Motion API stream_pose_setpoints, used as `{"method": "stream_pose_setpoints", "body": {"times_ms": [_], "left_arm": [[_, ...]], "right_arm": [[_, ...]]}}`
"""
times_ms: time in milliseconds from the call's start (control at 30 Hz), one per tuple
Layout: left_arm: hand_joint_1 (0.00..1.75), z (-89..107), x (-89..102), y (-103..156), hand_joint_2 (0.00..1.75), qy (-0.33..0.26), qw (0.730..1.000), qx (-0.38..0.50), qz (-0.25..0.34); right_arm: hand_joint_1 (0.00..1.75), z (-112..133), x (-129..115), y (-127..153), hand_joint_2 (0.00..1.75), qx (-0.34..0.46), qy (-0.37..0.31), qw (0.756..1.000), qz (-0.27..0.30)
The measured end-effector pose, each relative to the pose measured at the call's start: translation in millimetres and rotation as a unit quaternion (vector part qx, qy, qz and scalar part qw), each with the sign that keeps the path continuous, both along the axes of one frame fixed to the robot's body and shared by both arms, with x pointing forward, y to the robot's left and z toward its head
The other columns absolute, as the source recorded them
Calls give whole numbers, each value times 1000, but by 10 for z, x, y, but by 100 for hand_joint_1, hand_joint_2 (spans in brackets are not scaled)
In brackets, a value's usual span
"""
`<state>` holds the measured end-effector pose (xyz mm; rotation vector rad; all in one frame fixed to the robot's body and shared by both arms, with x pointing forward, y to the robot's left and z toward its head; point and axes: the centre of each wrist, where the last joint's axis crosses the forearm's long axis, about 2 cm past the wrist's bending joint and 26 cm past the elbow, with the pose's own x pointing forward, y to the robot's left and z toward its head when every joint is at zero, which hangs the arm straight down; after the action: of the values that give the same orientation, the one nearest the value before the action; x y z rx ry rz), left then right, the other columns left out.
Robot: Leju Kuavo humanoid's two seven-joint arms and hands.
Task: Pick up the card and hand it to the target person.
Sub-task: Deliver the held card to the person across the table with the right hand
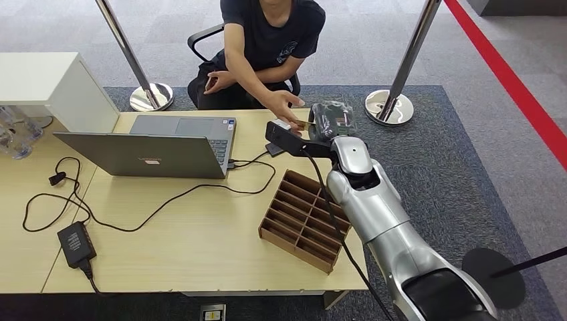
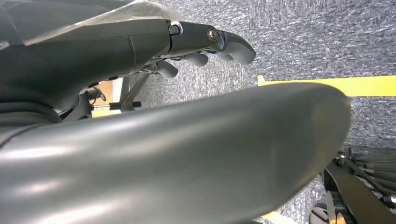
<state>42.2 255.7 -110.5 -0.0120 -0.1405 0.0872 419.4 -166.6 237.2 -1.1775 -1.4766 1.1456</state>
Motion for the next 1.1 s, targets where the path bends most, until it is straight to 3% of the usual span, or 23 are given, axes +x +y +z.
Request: {"method": "stream_pose_setpoints", "body": {"times_ms": [233, 333, 400, 433, 467, 567, 1100], "left_arm": [[0, 5, 35, -11, 0, -3, 1000, -1, -9], [0, 7, 54, -17, 0, -3, 1000, -1, -12], [0, 8, 60, -19, 0, -2, 1000, -1, -13], [0, 9, 61, -19, 0, -2, 1000, -1, -14], [0, 9, 64, -20, 0, -2, 1000, -1, -14], [0, 10, 71, -27, 0, -1, 1000, -1, -15], [0, 14, 92, -47, 0, -1, 1000, -1, -28]], "right_arm": [[175, -5, 10, -34, 175, 2, 2, 1000, -6], [154, -5, 15, -51, 175, 2, 2, 1000, -9], [69, -5, 18, -61, 175, 2, 2, 1000, -10], [34, -5, 19, -66, 175, 3, 2, 1000, -10], [0, -5, 20, -70, 131, 3, 2, 1000, -11], [0, -6, 23, -87, 0, 7, 1, 1000, -13], [0, -87, -48, -174, 0, 21, -1, 1000, -16]]}}
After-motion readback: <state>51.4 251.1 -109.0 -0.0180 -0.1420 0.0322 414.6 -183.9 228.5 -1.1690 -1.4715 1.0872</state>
